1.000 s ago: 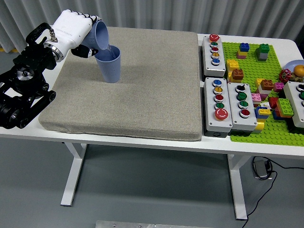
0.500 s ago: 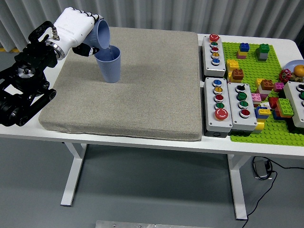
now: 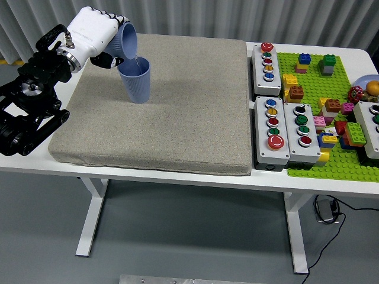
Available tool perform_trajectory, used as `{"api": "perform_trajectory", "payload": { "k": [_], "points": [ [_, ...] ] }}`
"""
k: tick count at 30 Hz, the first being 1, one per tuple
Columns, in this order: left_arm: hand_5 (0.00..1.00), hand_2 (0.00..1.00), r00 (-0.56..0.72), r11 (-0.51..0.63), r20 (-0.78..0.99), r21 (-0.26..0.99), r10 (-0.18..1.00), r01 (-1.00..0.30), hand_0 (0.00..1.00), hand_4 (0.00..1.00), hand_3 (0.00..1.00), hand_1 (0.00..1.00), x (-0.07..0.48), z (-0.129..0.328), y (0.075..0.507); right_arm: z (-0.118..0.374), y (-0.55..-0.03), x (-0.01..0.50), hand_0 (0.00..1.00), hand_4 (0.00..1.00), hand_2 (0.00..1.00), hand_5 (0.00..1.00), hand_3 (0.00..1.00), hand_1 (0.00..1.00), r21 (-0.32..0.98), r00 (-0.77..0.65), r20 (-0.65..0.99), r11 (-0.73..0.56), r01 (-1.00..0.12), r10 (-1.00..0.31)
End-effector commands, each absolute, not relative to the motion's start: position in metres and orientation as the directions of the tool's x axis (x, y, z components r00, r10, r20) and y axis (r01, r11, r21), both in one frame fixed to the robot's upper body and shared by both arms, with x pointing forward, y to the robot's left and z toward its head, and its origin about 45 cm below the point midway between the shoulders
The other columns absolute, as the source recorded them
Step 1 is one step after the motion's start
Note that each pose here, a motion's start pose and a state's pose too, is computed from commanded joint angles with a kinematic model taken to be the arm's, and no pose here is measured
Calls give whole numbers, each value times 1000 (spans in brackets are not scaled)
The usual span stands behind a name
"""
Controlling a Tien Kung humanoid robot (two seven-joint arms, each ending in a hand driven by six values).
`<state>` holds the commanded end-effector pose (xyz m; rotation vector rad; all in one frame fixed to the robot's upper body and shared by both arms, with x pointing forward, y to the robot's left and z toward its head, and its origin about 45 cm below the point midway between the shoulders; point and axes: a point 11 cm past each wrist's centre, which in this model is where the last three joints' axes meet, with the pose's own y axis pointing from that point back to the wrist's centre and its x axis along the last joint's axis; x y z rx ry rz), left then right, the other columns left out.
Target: Pick cup pour cup place
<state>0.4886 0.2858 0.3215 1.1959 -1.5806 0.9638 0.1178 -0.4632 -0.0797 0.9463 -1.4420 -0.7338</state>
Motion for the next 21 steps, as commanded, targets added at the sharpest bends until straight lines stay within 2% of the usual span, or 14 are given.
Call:
{"api": "perform_trajectory", "payload": {
  "k": [21],
  "points": [
    [124, 527, -123, 240, 942, -47, -311, -970, 459, 684, 539, 508, 487, 320, 286, -81, -463, 114, 689, 2, 584, 164, 578, 653, 875, 35, 476, 469, -122, -879]
  ]
}}
